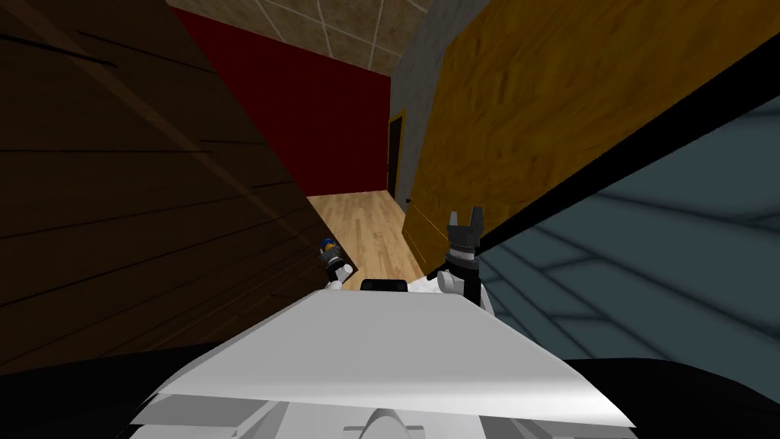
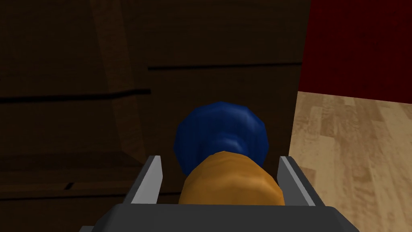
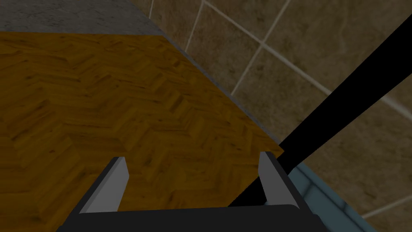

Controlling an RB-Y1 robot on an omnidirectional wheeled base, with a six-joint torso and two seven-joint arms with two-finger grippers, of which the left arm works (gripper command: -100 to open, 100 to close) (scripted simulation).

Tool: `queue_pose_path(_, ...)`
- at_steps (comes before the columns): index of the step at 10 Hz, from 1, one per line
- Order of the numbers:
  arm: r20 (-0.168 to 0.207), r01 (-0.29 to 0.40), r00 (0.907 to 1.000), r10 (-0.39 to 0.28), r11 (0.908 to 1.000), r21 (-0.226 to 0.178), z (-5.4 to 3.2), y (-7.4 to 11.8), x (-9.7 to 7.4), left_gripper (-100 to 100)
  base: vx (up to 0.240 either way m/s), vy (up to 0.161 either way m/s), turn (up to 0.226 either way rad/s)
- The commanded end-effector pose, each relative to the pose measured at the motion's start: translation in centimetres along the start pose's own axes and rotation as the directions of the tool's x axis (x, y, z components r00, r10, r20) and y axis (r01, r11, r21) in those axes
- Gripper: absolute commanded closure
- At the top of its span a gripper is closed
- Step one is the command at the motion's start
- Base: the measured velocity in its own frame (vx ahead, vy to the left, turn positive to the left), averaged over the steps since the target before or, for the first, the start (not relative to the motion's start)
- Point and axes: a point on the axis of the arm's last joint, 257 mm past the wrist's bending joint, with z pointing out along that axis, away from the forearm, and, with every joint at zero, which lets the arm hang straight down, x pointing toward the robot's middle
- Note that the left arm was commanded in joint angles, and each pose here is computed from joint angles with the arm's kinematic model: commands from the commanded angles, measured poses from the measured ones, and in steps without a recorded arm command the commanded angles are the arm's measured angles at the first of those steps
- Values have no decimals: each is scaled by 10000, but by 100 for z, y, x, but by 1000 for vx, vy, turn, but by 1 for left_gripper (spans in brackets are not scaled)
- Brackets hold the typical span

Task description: Push the door open

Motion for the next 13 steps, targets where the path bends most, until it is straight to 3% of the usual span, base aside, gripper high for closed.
queue_pose_path(1,17,-55,10000,55,9999,149,2,-95,-34,100,221,-31,230)
queue_pose_path(4,48,25,10000,-25,10000,30,-14,-3,-34,100,175,-45,157)
queue_pose_path(5,-114,-95,9999,99,9994,319,79,-189,18,100,103,22,17)
queue_pose_path(6,-149,-134,9998,141,9989,446,109,-265,31,100,149,40,32)
queue_pose_path(8,-149,-134,9998,141,9989,446,109,-265,31,100,107,24,24)
queue_pose_path(9,-191,-187,9996,202,9971,742,157,-422,49,100,148,41,30)
queue_pose_path(11,-191,-187,9996,202,9971,742,157,-422,49,100,122,27,31)
queue_pose_path(13,-174,-189,9996,210,9934,1135,182,-599,46,100,170,43,48)
